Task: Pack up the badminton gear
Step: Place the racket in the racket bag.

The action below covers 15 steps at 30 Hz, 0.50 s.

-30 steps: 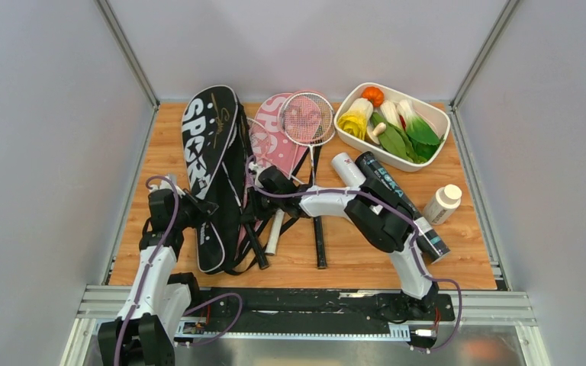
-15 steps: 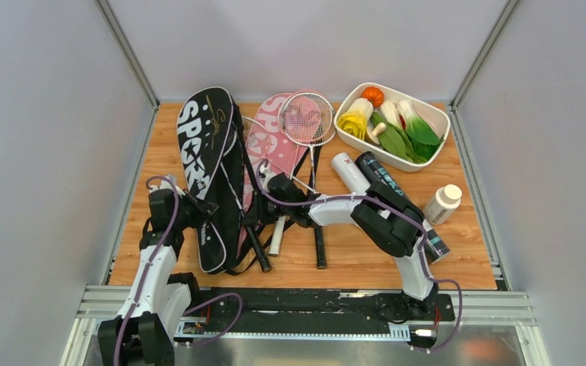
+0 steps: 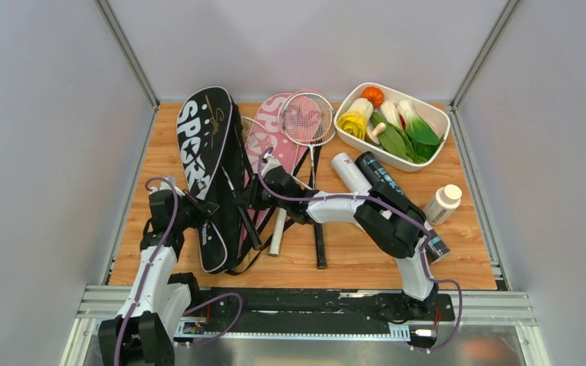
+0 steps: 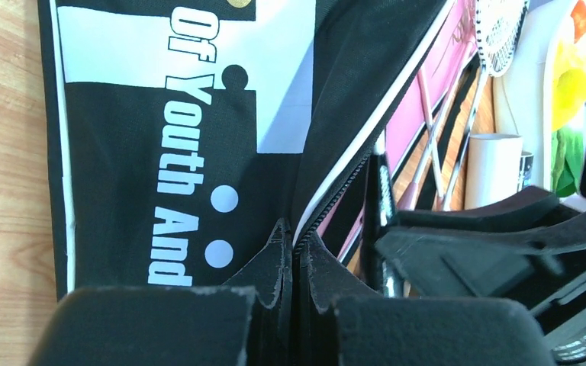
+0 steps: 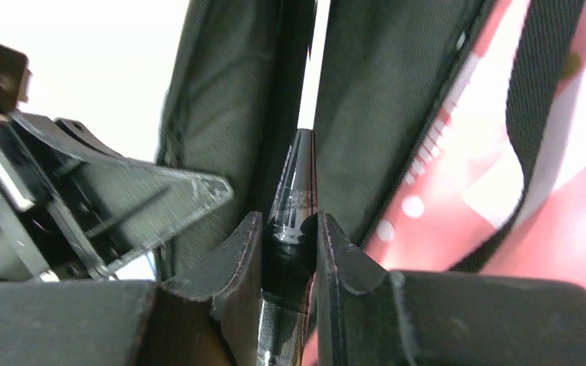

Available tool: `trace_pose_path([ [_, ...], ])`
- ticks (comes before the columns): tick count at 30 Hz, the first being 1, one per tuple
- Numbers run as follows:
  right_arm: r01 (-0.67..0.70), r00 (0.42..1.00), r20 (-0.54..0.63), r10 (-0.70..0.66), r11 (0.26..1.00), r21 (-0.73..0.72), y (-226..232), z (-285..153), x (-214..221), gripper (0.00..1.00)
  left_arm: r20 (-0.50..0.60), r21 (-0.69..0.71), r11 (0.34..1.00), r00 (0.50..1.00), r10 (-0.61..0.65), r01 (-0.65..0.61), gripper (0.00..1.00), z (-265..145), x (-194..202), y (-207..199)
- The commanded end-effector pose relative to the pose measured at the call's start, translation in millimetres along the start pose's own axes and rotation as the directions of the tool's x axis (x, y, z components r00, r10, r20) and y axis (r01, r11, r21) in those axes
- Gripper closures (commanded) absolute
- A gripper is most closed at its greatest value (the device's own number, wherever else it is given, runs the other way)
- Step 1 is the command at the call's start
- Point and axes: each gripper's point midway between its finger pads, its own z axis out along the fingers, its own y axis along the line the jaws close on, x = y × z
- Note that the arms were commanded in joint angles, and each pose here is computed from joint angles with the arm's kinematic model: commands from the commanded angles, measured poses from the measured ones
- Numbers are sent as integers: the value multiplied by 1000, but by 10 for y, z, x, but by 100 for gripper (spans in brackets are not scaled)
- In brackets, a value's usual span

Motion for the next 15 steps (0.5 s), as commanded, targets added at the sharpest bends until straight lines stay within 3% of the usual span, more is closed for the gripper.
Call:
trace_pose_path([
  [1, -23, 972, 229, 44, 995, -93, 521, 123, -679, 100, -14, 52, 997, 999, -53, 54, 100, 1, 31, -86],
  [9, -99, 973, 201, 108, 993, -56, 624, 566, -849, 100, -37, 131, 982, 991, -130, 134, 100, -10, 154, -154],
  [15, -144, 980, 130, 148, 989, -41, 499, 602, -715, 98, -17, 134, 988, 997, -81, 83, 100, 5, 90, -170],
])
